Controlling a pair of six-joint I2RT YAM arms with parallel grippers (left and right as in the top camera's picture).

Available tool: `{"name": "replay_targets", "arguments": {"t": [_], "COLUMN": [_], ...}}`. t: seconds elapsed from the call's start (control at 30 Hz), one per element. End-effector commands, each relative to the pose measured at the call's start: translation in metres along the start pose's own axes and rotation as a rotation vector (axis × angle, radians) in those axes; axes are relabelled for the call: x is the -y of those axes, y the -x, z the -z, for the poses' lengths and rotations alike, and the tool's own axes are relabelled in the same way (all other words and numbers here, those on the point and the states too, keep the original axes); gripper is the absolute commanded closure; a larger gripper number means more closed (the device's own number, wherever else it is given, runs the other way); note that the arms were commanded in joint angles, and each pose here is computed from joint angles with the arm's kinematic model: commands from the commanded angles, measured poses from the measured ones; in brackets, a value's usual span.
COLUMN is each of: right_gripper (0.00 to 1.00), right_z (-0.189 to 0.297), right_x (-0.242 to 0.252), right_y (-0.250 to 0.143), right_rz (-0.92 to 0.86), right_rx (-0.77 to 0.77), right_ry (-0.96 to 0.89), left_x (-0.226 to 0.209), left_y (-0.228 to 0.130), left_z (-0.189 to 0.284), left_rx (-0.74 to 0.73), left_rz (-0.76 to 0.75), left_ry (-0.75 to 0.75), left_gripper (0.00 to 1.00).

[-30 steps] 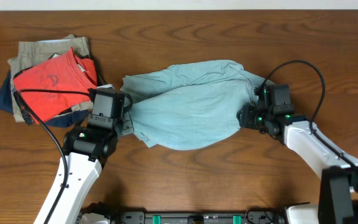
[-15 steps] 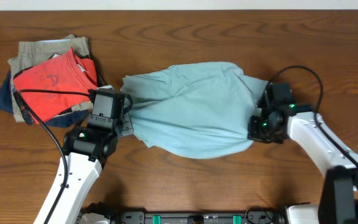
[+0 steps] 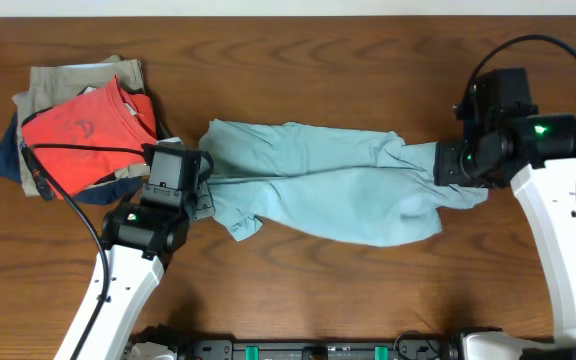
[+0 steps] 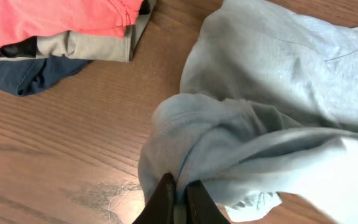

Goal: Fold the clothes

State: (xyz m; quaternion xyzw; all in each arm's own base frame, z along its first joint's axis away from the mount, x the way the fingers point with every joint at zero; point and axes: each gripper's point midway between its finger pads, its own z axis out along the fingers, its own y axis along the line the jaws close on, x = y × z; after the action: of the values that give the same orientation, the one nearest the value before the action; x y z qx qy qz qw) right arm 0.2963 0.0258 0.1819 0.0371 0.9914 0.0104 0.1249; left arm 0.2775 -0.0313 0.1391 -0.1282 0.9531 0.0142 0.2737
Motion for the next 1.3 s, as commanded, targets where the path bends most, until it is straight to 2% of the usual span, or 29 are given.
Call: {"name": "replay_targets", "arguments": {"t": [0.0, 0.2, 0.33, 0.7, 0.83, 0.87, 0.9, 0.93, 1.1, 1.27], "right_gripper": [0.4, 0.38, 0.39, 0.37, 0.5, 0.58, 0.81, 0.99, 0.99, 0.99], "right_z": [-0.016, -0.049, -0.08, -0.145, -0.16, -0.163, -0.165, -0.166, -0.145, -0.059], "right_x": [0.001, 0.031, 0.035, -0.021, -0.018, -0.018, -0.015, -0.011, 0.018, 0.062], "right_y": [-0.015, -0.055, -0.077, -0.09, -0.099, -0.102, -0.106, -0.109, -0.1, -0.04], "right_rz": [0.019, -0.121, -0.151, -0.099, -0.098, -0.098, -0.099, -0.099, -0.115, -0.153], "right_rx": [-0.066, -0.181, -0.221, -0.144, -0.125, -0.127, -0.133, -0.14, -0.177, -0.115], "right_ry": [-0.002, -0.158, -0.159, 0.194, 0.193, 0.192, 0.176, 0.156, -0.001, -0.212], "left_x": [-0.004, -0.004, -0.004, -0.004, -0.005, -0.005, -0.005, -0.006, -0.006, -0.006], "left_y": [0.007, 0.007, 0.007, 0.007, 0.005, 0.005, 0.004, 0.004, 0.004, 0.004], "left_z": [0.004, 0.004, 0.004, 0.004, 0.004, 0.004, 0.004, 0.004, 0.004, 0.004], "left_rx": [0.026, 0.026, 0.026, 0.026, 0.02, 0.018, 0.016, 0.014, 0.014, 0.014], "left_rz": [-0.005, -0.005, -0.005, -0.005, -0.006, -0.007, -0.008, -0.008, -0.008, -0.008], "left_ry": [0.019, 0.019, 0.019, 0.019, 0.022, 0.023, 0.024, 0.024, 0.025, 0.025], "left_gripper": [0.94, 0.94, 0.94, 0.94, 0.94, 0.94, 0.94, 0.94, 0.94, 0.94]}}
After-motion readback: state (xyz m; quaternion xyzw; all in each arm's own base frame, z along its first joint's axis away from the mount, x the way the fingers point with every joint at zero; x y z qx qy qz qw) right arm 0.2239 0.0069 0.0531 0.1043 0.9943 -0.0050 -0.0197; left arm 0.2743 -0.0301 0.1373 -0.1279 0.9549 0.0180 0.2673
